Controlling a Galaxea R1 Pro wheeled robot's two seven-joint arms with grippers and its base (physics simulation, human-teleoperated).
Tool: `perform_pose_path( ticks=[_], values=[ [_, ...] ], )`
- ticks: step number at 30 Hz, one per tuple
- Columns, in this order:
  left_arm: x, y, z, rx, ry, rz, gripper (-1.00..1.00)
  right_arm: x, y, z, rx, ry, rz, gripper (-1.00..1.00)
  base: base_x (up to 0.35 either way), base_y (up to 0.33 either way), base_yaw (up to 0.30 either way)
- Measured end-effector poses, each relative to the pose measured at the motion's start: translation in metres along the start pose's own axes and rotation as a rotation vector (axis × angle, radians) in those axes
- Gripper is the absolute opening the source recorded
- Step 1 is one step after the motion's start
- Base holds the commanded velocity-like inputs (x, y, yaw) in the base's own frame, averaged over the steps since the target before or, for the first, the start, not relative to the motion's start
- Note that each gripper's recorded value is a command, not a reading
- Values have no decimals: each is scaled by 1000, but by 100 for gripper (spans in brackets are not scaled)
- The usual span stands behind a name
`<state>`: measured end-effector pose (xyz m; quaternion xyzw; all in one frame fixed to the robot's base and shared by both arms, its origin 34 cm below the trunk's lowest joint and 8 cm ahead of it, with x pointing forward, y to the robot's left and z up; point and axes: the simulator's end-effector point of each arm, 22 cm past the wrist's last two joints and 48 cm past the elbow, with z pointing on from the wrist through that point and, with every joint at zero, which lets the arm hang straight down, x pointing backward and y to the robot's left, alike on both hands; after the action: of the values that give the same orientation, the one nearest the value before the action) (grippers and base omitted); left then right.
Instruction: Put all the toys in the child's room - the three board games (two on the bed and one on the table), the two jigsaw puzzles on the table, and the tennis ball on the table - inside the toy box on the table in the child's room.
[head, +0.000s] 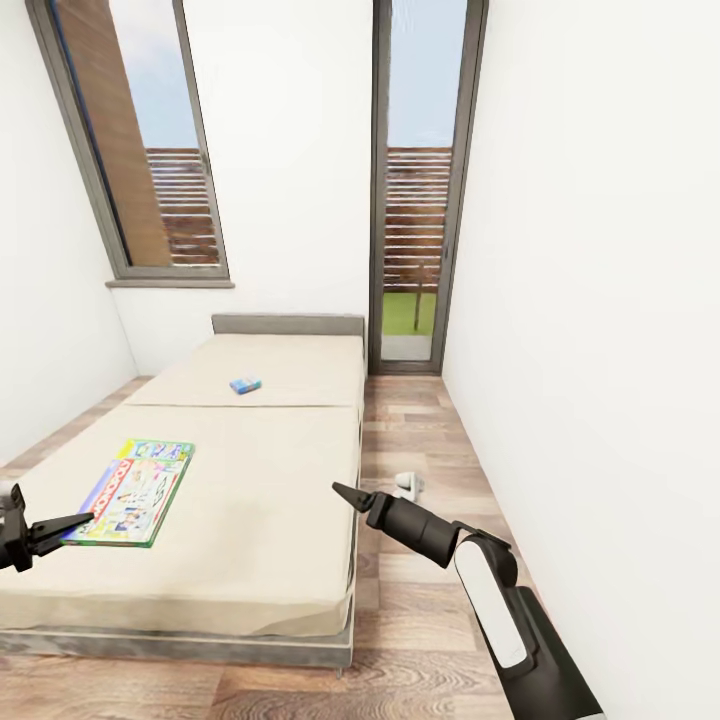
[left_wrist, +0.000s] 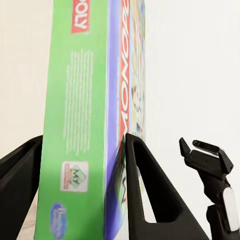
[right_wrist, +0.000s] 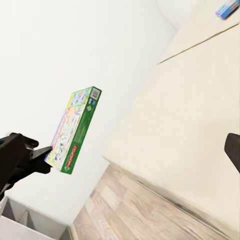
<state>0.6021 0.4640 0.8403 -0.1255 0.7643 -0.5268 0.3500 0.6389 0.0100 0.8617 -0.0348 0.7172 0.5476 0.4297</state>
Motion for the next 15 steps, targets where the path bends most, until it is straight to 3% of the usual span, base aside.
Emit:
perform_pose_path(
  ticks=[15],
  values=[
    [-14,-25,-4,-2,0,0,-100,-26,11,0,28,-25,-12,100,0,0,0]
  ],
)
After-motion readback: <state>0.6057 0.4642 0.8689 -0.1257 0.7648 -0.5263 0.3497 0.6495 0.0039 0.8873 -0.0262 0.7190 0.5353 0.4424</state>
